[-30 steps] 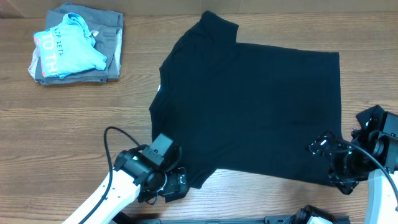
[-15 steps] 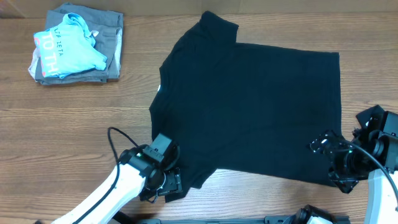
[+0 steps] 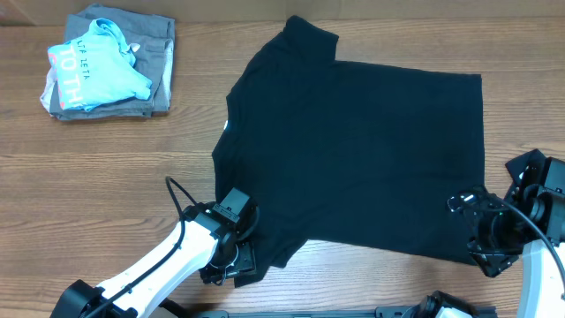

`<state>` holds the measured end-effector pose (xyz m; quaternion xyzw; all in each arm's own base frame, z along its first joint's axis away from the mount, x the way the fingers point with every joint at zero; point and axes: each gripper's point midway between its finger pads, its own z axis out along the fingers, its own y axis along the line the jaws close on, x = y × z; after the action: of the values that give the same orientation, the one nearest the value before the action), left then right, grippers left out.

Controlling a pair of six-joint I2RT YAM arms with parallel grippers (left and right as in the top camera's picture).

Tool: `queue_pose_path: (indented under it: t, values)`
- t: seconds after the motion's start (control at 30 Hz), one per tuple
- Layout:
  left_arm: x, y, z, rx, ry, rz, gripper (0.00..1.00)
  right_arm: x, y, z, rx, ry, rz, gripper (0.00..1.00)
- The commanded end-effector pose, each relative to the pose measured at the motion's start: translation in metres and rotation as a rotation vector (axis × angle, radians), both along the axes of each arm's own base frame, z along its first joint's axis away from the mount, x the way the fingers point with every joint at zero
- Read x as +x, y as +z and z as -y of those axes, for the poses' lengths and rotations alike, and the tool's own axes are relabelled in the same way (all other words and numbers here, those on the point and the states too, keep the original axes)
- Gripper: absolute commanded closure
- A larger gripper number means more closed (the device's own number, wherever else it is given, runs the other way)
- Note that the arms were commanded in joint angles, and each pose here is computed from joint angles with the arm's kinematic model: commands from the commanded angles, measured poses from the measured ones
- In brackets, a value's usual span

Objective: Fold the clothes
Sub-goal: 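Grasp the bottom hem corners with the left and right grippers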

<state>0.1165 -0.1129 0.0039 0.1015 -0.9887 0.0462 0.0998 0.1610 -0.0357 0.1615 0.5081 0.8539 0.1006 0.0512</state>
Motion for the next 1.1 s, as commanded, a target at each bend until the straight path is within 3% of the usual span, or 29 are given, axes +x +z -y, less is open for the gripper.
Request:
queue_pose_path:
  t: [0.0,0.3,0.5,0.67,1.07]
  values:
    - [-0.001,-0.003,0.001,-0.015,-0.018,-0.005,0.41,-0.004,-0.004,0.004,-0.015,-0.042,-0.018,0.00]
    - [-0.004,-0.011,0.003,-0.041,-0.019,-0.003,0.52,-0.011,-0.021,0.002,0.003,-0.068,-0.061,0.00]
    - [-0.009,-0.013,0.010,-0.086,-0.015,-0.021,0.55,-0.012,-0.022,0.003,0.008,-0.161,-0.076,0.00]
    - [-0.009,-0.014,0.007,-0.072,-0.016,-0.016,0.69,-0.021,-0.024,0.015,-0.049,-0.284,-0.126,0.00]
    - [-0.011,-0.014,0.005,-0.069,-0.034,-0.024,0.73,-0.031,-0.066,0.027,-0.095,-0.509,-0.191,0.00]
